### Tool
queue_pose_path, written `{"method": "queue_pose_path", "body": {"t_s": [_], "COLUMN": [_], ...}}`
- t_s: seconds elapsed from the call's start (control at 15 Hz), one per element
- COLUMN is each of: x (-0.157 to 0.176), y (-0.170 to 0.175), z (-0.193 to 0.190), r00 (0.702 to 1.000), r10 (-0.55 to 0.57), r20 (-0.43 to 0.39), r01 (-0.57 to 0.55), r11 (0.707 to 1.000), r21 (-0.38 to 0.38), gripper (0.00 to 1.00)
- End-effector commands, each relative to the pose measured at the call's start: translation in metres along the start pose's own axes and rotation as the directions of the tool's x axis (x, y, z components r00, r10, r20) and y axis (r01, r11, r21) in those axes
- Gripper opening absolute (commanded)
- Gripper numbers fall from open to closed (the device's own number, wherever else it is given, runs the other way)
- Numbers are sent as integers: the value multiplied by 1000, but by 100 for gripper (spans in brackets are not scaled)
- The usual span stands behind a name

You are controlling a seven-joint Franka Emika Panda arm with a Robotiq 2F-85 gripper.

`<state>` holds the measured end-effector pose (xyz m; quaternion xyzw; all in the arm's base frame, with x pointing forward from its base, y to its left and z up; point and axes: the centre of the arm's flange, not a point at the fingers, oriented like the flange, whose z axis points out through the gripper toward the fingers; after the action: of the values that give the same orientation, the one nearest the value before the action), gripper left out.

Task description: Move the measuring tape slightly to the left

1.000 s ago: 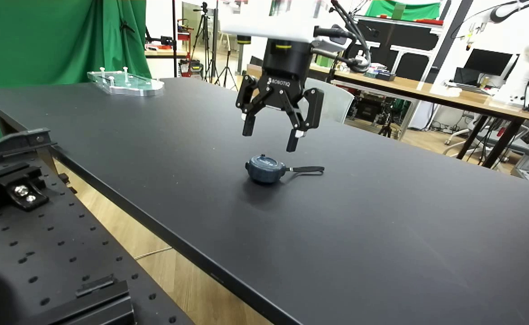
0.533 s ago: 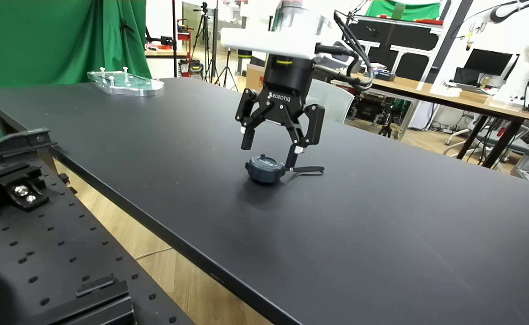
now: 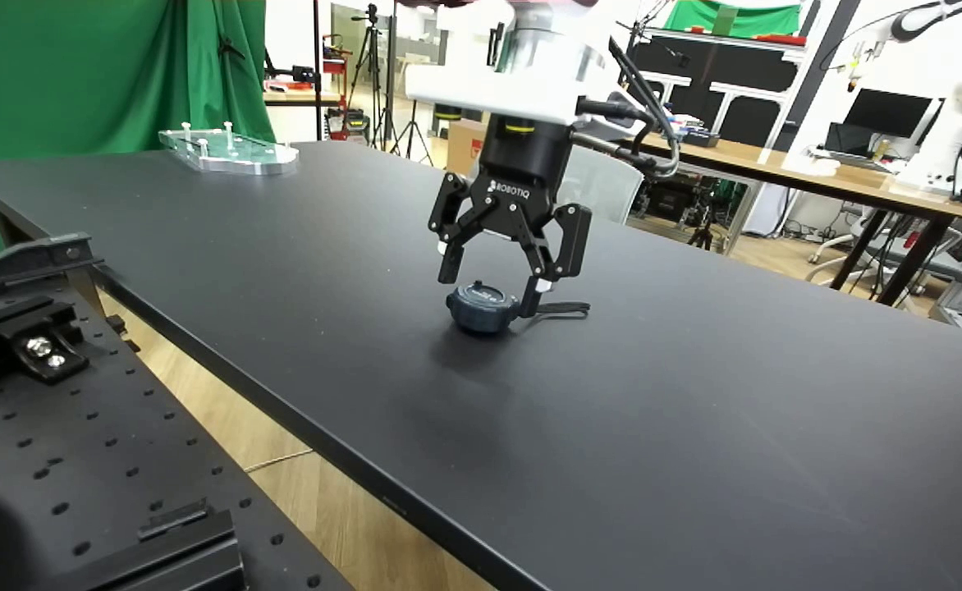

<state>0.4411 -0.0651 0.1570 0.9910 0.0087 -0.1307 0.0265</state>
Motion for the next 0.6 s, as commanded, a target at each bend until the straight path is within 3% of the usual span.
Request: {"method": "queue_pose_path", "body": {"t_s": [0.0,0.53], "x": [11,25], "y": [4,-3], "z": [-2,5], "r00": [1000,999], "r10": [-7,-53], "r20": [-1,3], "r01": [7,53], "r11": [1000,999], "r21": [3,8], "gripper": [100,100]}}
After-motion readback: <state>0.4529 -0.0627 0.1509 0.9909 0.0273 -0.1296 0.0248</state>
